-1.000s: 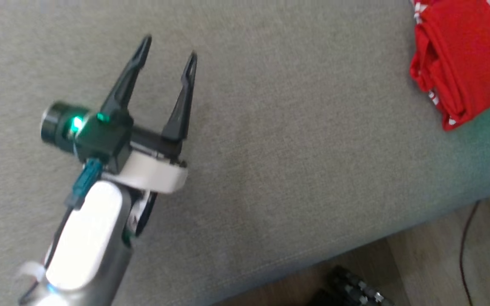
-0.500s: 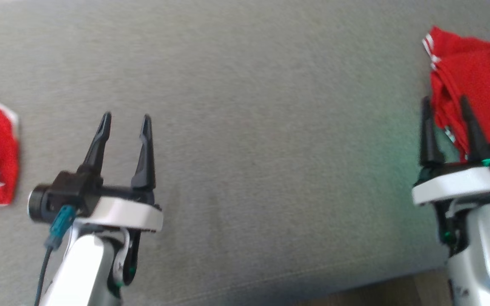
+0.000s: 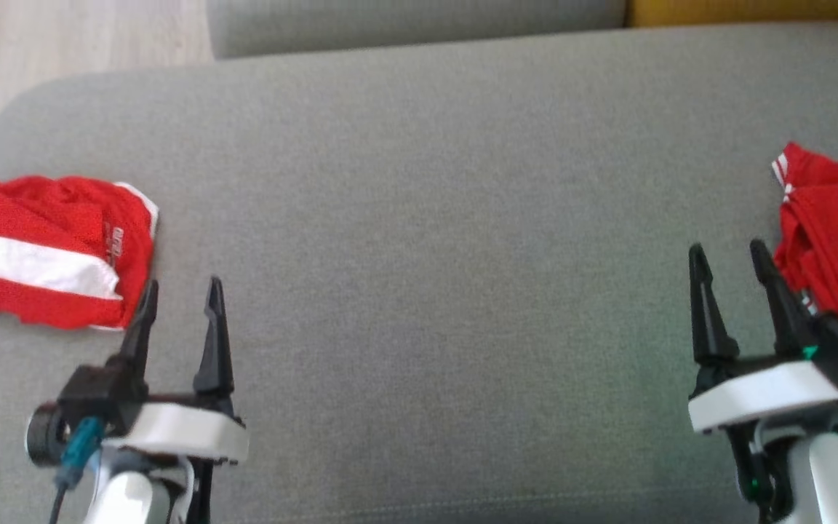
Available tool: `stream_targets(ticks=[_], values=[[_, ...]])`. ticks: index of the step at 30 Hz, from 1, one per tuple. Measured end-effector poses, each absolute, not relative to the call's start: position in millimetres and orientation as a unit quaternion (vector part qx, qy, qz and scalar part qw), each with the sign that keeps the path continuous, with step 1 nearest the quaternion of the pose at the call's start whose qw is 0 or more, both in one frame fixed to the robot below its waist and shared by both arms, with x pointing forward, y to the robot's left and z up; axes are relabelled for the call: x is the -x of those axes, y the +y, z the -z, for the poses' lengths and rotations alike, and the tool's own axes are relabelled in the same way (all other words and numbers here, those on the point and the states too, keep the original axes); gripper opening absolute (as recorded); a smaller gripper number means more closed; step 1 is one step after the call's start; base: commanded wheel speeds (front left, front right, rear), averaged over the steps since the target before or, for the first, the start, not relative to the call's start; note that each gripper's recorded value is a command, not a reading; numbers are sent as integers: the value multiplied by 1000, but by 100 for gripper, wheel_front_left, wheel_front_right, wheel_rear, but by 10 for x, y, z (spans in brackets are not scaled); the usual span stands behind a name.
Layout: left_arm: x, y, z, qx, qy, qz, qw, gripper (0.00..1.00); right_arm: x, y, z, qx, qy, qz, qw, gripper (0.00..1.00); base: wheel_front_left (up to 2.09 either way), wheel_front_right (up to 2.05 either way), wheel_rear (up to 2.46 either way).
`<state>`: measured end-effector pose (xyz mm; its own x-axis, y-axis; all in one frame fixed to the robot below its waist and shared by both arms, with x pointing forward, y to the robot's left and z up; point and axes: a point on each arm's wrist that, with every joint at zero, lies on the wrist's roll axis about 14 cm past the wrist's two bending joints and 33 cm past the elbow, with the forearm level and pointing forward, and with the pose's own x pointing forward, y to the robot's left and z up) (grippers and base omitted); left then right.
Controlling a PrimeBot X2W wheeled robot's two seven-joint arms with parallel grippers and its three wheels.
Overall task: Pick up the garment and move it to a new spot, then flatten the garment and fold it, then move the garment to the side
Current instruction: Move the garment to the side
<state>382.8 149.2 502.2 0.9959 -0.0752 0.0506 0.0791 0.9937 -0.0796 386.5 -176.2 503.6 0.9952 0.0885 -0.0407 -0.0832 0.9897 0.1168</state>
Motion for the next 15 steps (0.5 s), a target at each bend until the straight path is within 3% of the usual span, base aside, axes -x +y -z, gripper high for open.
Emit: stream_targets(ticks=[15], values=[[-3471,1492,-4995,39,-15,41,998,100,-3433,-1820,-5098,-59,31,-29,997,100,0,0,0]])
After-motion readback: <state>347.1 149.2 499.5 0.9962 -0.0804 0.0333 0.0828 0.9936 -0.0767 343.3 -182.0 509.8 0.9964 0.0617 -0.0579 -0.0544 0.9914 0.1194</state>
